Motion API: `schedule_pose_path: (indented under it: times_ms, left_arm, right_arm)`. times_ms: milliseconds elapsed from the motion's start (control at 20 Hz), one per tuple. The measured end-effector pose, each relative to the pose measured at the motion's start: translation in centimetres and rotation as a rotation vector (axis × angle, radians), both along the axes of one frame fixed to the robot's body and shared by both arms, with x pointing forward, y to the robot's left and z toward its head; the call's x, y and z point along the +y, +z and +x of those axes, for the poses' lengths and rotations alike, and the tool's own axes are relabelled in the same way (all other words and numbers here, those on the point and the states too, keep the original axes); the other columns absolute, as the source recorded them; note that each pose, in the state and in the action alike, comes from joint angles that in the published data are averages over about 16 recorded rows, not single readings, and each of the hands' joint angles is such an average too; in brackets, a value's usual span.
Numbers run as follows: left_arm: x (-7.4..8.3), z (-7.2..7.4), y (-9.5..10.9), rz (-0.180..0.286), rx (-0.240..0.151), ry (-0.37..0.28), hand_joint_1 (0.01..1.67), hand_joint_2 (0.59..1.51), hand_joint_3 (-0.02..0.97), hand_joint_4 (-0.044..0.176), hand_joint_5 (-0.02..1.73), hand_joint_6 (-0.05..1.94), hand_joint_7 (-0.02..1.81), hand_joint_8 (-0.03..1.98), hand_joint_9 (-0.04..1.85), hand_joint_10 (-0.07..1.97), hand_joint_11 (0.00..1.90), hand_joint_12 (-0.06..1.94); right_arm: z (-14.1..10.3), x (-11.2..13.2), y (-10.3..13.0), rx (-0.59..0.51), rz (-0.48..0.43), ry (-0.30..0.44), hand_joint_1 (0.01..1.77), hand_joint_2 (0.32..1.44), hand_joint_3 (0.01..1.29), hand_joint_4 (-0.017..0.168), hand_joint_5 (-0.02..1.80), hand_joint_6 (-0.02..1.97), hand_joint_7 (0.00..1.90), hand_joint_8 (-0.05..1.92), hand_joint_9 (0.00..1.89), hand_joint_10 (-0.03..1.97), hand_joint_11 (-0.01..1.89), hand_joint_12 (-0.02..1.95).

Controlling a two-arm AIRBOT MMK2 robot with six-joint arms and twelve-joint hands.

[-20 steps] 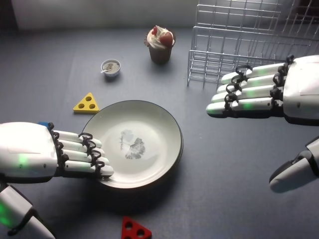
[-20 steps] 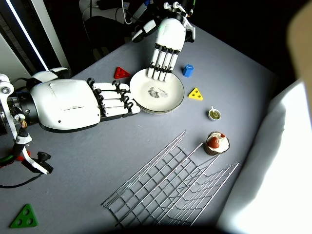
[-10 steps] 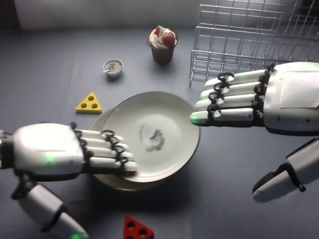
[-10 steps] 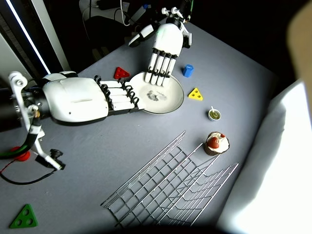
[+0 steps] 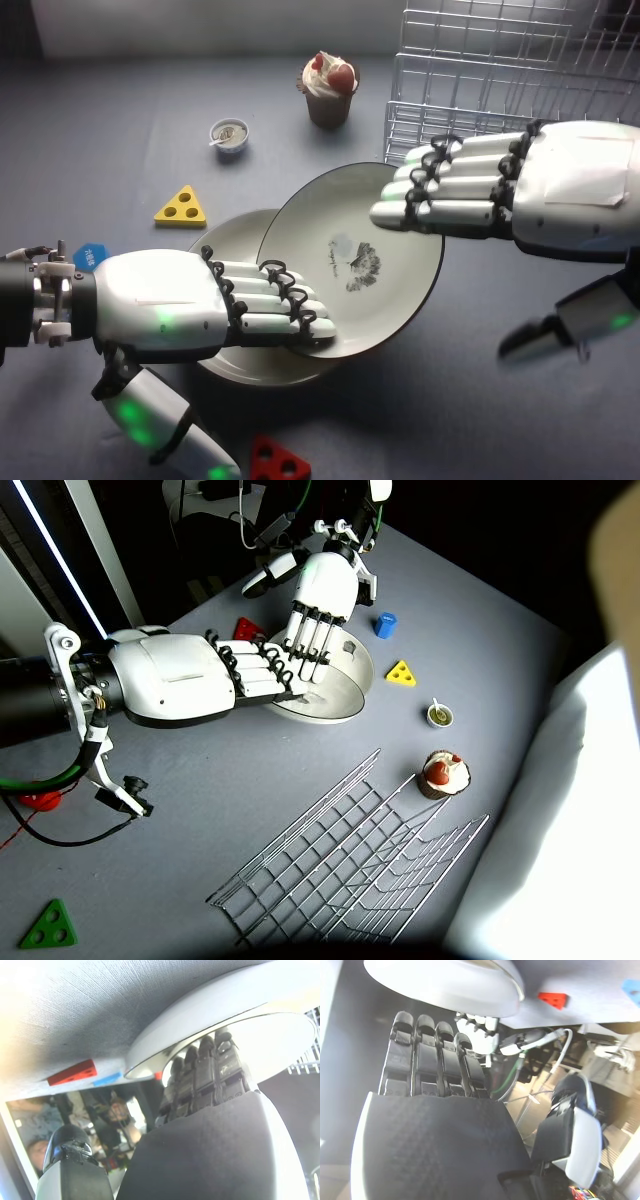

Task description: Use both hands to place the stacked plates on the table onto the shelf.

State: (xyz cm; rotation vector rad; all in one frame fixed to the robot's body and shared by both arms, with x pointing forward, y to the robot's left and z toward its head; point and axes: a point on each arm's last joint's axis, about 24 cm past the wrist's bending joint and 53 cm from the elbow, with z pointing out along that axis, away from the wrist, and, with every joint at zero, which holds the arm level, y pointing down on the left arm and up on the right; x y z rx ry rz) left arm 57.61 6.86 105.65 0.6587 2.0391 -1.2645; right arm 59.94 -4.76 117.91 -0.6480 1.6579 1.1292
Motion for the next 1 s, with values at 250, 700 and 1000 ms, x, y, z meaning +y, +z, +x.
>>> schedule_pose_path:
  times_ms: [250,700,1000]
  left_arm:
    - [-0.2,0.0,0.0,0.0,0.0,-0.001,0.13,0.916,-0.007,-0.004,0.08,-0.02,0.08,-0.02,0.1,-0.03,0.1,0.0]
    - [-0.1,0.2,-0.1,0.004,-0.005,-0.002,0.13,0.911,-0.007,-0.004,0.08,-0.02,0.07,-0.02,0.09,-0.03,0.1,0.0]
    - [0.0,0.3,-0.1,0.006,-0.009,-0.003,0.13,0.911,-0.007,-0.004,0.08,-0.02,0.07,-0.02,0.09,-0.03,0.1,0.0]
  right_arm:
    - [0.5,0.7,-0.3,-0.006,0.01,-0.01,0.91,0.91,0.02,0.003,0.07,0.02,0.08,0.01,0.11,0.01,0.14,0.02]
    - [1.9,3.0,-1.8,0.018,0.014,-0.033,1.24,0.93,0.02,0.004,0.17,0.02,0.13,0.01,0.13,0.01,0.18,0.02]
    - [3.3,4.9,-3.1,0.059,0.026,-0.061,1.26,0.96,0.02,0.004,0.27,0.02,0.22,0.01,0.2,0.01,0.23,0.04]
